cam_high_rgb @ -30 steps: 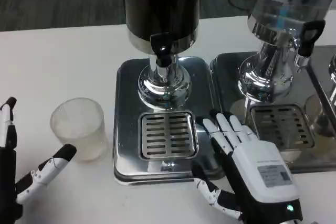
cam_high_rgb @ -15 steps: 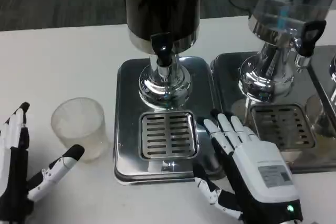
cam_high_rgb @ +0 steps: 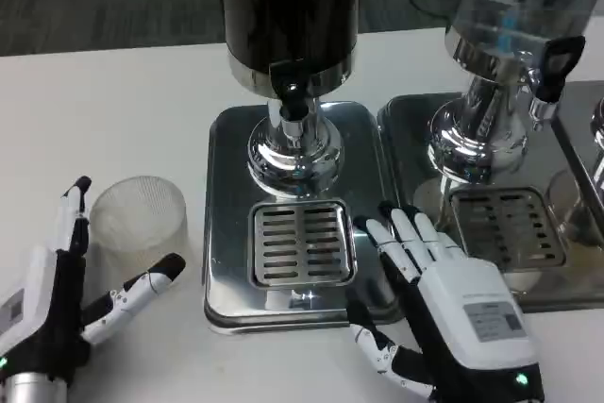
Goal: Grasp the cup under the faucet to collect the drink, then remove the cup.
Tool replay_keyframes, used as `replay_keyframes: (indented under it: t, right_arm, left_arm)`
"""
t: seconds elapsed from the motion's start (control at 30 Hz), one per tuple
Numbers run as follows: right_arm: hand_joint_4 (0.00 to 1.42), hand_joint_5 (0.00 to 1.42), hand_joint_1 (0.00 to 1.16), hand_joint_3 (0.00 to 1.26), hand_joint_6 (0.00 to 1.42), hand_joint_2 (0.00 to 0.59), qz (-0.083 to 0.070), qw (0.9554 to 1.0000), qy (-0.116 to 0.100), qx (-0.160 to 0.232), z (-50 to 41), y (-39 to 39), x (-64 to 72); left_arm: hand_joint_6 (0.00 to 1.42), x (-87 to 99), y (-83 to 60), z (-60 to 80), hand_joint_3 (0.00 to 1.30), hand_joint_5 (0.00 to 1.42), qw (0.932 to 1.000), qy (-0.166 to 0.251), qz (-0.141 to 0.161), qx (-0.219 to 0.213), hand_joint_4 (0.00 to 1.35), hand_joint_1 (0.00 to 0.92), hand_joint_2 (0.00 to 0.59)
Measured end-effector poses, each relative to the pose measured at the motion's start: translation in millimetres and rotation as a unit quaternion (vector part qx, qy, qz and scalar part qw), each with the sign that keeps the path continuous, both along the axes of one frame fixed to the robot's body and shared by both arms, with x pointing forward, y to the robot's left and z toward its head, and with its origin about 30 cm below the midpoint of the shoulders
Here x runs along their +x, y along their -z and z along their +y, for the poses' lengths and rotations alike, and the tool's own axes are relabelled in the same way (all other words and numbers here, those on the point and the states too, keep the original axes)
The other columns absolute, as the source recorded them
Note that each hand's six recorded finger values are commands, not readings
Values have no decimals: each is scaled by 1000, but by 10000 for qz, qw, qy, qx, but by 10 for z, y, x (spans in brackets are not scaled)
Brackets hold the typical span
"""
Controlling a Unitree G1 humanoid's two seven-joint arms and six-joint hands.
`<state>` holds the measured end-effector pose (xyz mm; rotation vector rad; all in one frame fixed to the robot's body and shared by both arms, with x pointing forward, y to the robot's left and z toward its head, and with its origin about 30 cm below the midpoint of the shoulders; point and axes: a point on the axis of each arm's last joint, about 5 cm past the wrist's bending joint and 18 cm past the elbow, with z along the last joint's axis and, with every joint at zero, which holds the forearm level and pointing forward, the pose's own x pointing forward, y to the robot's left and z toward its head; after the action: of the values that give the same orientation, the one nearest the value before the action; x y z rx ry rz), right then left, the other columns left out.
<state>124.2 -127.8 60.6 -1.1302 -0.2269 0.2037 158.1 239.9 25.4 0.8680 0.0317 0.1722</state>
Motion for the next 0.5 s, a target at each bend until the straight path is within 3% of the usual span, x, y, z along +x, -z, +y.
replay_keyframes:
  t: [0.2, 0.33, 0.4, 0.5]
  right_arm:
    - [0, 3, 460, 114, 109, 447, 25, 10000, 15, 5, -1, 4, -11]
    - [0, 3, 460, 120, 111, 448, 25, 10000, 50, -5, -2, 0, -12]
    - [0, 3, 460, 130, 121, 448, 23, 10000, 64, -1, 0, -4, -15]
    - [0, 5, 460, 133, 125, 448, 26, 10000, 71, -1, -1, -4, -17]
  left_arm:
    - [229, 88, -5, -18, 0, 238, 10000, 23, -59, 36, 0, 171, 11]
    - [302, 157, 0, -34, 27, 324, 9999, -9, -131, 89, 70, 212, 30]
    - [534, 185, 2, -42, 89, 455, 9997, -18, -186, 144, 185, 256, 48]
    - [694, 181, 24, -48, 173, 581, 9997, -14, -183, 156, 293, 326, 66]
